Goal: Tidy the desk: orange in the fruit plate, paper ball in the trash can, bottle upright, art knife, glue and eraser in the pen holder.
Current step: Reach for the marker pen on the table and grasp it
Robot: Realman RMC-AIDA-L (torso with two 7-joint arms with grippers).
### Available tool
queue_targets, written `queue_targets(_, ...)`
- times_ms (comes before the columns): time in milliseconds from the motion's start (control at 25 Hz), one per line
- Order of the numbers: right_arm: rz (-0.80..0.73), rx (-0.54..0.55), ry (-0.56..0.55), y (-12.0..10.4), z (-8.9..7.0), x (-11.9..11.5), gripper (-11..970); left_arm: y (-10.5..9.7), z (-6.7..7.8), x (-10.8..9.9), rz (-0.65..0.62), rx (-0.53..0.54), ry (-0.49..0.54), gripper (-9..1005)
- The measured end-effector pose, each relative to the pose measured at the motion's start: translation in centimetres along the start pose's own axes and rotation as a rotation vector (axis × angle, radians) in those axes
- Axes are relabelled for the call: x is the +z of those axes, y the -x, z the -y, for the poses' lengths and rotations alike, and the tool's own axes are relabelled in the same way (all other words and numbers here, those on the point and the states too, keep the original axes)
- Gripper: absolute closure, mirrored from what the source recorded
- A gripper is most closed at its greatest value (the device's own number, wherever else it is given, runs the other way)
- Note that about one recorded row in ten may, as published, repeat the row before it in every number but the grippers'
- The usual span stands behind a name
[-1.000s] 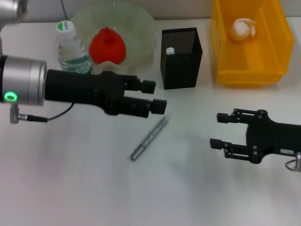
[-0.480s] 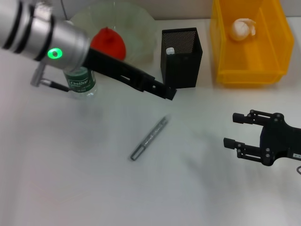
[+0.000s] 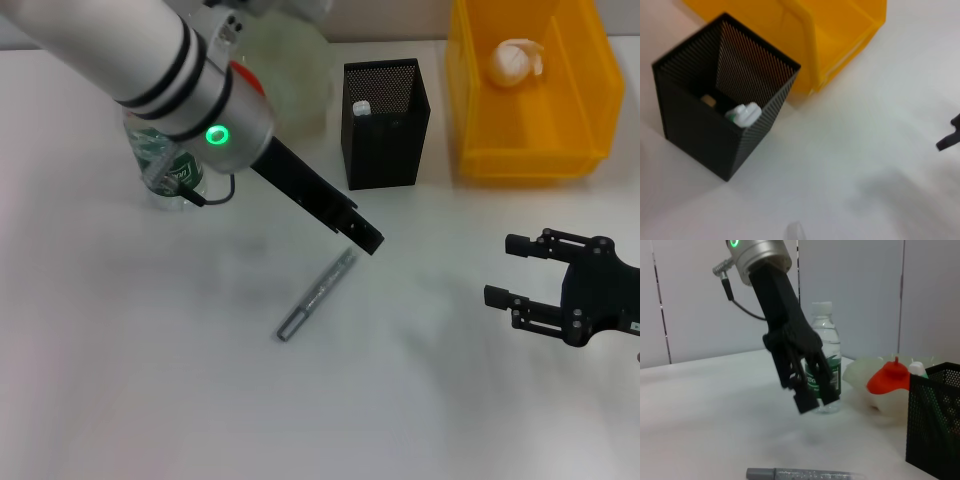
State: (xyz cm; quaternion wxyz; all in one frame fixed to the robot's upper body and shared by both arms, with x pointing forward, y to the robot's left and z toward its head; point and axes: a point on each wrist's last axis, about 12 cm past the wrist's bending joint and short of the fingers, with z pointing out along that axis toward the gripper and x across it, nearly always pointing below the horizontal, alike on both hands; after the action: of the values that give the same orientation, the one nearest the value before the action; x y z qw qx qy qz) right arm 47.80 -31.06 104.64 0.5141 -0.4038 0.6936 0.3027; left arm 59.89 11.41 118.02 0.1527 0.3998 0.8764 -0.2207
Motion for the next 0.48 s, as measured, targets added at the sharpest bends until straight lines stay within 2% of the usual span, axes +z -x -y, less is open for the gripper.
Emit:
queue_targets(160, 0.003, 0.011, -0.002, -0.2, -0.1, 0.0, 297, 0.1, 0.2, 0.7, -0.014, 0.004, 0.017, 287)
queue_targets(200, 0.003, 0.014, -0.003, -0.2, -0.2, 0.0, 297, 0.0, 0.4, 1.6, -0.024, 0.017, 0.038, 288)
queue_targets(280, -0.001, 0.017, -0.011, -0.3, -0.1, 0.1, 297, 0.0, 0.4, 1.9, -0.028, 0.021, 0.042, 289)
queue_targets(360, -0.007, 0.021, -0.02, -0.5, -0.1, 0.1, 297, -0.3, 0.6, 3.0, -0.051, 0.044, 0.06, 290)
queue_targets(480, -0.012, 0.032, -0.024, -0.7, -0.1, 0.2, 297, -0.4, 0.6, 3.3, -0.058, 0.05, 0.064, 291)
